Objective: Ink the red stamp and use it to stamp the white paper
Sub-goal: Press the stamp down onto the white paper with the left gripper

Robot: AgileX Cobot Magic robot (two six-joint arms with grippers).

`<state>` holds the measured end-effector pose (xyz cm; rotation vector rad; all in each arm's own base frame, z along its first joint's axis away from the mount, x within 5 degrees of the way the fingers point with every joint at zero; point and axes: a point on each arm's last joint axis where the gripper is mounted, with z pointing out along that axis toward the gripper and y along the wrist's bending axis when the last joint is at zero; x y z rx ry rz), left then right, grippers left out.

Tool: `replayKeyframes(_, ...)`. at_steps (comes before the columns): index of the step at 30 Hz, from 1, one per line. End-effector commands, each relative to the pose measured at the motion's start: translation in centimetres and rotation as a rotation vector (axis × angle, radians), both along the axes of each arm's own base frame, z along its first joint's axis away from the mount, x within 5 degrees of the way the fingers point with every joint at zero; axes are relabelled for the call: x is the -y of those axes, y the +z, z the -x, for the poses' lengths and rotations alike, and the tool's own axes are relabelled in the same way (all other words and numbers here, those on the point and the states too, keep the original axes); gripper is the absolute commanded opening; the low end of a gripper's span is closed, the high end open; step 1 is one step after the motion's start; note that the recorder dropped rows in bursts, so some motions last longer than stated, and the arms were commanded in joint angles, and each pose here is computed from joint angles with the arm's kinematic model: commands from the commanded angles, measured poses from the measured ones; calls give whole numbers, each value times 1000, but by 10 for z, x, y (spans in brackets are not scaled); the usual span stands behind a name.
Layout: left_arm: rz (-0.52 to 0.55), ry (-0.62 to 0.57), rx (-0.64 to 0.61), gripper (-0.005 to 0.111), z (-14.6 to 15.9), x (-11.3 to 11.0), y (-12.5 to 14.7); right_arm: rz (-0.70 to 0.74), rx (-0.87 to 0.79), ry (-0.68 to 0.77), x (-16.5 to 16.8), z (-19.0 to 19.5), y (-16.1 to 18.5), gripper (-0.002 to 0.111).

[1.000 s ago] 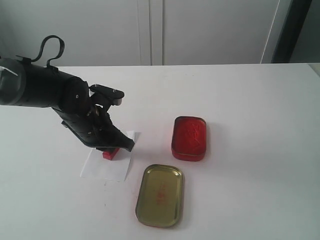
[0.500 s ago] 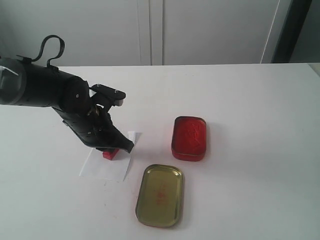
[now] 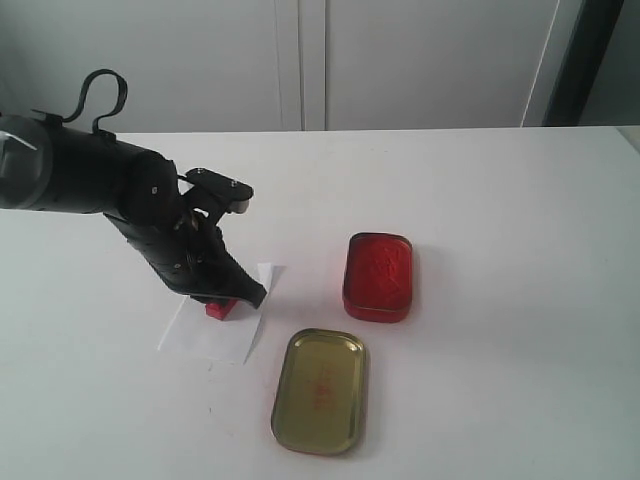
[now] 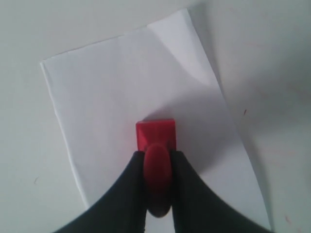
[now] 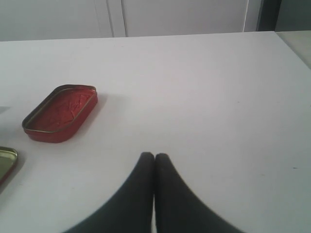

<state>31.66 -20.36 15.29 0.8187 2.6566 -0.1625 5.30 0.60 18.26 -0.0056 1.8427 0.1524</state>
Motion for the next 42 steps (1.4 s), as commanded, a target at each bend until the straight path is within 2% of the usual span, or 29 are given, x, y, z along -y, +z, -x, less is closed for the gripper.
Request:
replayKeyframes(1, -102, 16, -165, 0, 13, -8, -32, -5, 12, -5, 0, 0, 0, 0)
replayKeyframes(4, -74, 47, -182, 0, 15, -5, -32, -5, 12, -5, 0, 0, 0, 0)
replayKeyframes(7, -115, -21, -156, 0, 13, -8, -32, -5, 12, -5, 0, 0, 0, 0)
replayKeyframes(11, -79, 53, -181, 0, 15, -6, -32, -5, 12, -5, 0, 0, 0, 0)
replayKeyframes(15, -100, -32, -170, 0, 14, -7, -32, -5, 12, -5, 0, 0, 0, 0)
replayKeyframes(19, -69, 60, -214, 0, 16, -8, -32, -5, 12, -5, 0, 0, 0, 0)
replayKeyframes(24, -122, -47, -184, 0, 16, -9, -32, -5, 12, -5, 0, 0, 0, 0)
replayKeyframes(28, -72, 42, -218, 0, 18, -5, -32, -5, 12, -5, 0, 0, 0, 0)
replayKeyframes(31, -94, -1, -199, 0, 17, -7, -32, -5, 12, -5, 0, 0, 0, 0)
replayKeyframes(42, -86, 16, -184, 0, 16, -8, -25, -5, 12, -5, 0, 0, 0, 0)
